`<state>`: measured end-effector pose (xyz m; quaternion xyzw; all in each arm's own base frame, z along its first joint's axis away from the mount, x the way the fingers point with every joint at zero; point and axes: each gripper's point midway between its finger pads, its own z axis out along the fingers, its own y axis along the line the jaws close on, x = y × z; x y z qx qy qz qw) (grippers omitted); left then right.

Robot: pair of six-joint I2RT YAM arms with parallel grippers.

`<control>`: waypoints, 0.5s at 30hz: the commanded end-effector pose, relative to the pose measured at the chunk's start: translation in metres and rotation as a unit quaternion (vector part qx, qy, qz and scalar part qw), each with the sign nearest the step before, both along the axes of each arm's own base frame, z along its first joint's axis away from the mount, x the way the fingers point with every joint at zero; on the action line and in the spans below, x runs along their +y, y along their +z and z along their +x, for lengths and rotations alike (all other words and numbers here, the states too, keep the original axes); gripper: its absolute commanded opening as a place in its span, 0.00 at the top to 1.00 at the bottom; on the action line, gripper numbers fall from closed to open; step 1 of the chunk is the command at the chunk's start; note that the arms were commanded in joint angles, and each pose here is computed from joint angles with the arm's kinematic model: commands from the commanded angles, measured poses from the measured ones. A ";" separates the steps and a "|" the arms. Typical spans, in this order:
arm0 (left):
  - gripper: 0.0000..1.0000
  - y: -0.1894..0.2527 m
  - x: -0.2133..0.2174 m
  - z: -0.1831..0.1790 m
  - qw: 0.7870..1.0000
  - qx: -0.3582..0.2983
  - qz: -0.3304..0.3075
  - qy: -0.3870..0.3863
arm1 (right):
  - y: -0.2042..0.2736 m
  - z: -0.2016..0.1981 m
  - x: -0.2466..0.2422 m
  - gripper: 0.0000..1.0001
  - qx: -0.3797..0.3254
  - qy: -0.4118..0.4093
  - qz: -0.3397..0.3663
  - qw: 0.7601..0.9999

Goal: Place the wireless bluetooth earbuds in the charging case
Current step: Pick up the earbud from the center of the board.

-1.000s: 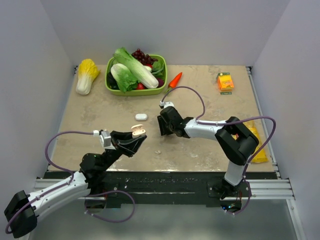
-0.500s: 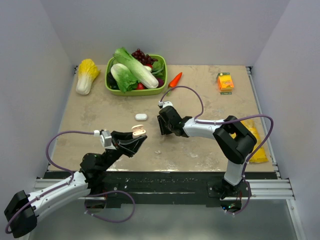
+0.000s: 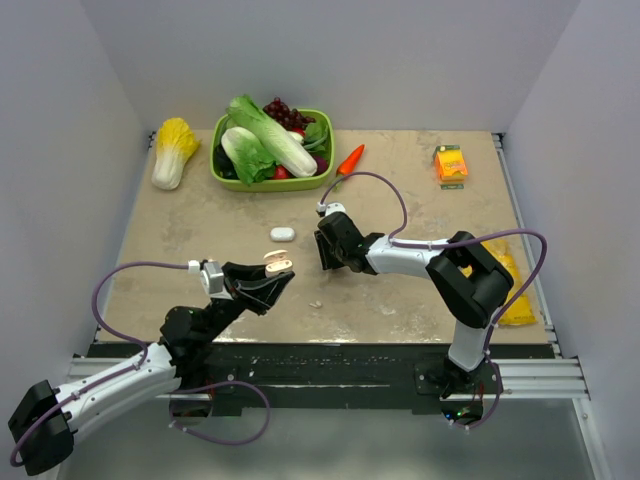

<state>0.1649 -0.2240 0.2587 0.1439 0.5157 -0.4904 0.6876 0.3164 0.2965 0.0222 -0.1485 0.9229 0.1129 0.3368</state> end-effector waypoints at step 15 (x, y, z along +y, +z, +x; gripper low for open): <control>1.00 -0.004 0.002 -0.001 1.000 -0.011 0.000 0.005 | 0.003 -0.006 -0.015 0.70 0.000 -0.006 -0.015 1.000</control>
